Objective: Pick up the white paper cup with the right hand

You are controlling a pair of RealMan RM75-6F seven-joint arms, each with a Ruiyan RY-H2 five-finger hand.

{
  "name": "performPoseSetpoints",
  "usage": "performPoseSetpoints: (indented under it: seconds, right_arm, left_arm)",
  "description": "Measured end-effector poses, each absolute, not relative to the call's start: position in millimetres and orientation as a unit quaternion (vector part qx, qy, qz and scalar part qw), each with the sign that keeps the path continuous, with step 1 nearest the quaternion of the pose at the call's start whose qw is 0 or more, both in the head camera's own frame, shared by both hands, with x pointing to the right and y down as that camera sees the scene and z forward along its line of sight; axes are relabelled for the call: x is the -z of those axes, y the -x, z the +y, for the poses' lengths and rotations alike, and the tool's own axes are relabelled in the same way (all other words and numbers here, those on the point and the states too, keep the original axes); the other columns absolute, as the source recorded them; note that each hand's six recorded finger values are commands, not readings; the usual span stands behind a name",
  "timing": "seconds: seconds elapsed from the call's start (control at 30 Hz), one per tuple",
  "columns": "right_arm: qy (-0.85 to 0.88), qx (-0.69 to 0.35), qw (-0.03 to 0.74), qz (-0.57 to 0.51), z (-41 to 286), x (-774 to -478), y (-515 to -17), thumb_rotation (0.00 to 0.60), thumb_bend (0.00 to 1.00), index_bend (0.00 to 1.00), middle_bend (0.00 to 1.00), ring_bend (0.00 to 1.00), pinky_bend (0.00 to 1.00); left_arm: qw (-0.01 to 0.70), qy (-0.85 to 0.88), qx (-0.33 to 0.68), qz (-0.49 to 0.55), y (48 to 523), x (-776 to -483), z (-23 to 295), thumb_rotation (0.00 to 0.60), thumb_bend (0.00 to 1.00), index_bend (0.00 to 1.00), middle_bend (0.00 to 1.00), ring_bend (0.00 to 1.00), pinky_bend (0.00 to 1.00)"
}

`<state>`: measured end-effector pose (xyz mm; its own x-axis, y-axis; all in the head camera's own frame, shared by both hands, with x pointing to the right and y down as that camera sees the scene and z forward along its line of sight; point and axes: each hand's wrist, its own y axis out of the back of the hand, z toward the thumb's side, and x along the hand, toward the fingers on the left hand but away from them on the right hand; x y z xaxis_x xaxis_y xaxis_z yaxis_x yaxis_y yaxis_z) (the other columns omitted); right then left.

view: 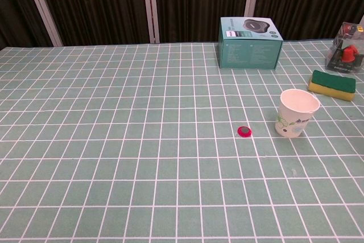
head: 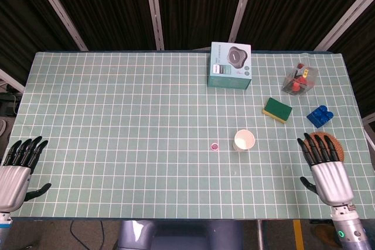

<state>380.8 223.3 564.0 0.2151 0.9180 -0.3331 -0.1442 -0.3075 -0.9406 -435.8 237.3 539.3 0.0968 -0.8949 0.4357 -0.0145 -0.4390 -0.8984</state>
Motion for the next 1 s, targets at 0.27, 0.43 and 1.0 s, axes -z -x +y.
performPoseSetpoints:
  seconds: [0.27, 0.43, 1.0]
  right_arm:
    - [0.639, -0.491, 0.562, -0.187, 188.8, -598.7, -291.0, 0.6, 0.0, 0.0, 0.0, 0.0, 0.0]
    - [0.638, -0.448, 0.615, -0.117, 173.6, -614.5, -232.7, 0.6, 0.0, 0.0, 0.0, 0.0, 0.0]
    - [0.553, -0.482, 0.677, 0.049, 165.4, -694.5, -188.6, 0.6, 0.0, 0.0, 0.0, 0.0, 0.0]
  left_arm:
    - [0.38, 0.615, 0.588, 0.363, 445.8, -551.6, 226.8, 0.6, 0.0, 0.0, 0.0, 0.0, 0.0]
    - [0.377, 0.608, 0.597, 0.363, 451.0, -555.8, 224.2, 0.6, 0.0, 0.0, 0.0, 0.0, 0.0]
    - [0.367, 0.601, 0.613, 0.358, 458.5, -567.0, 220.3, 0.6, 0.0, 0.0, 0.0, 0.0, 0.0]
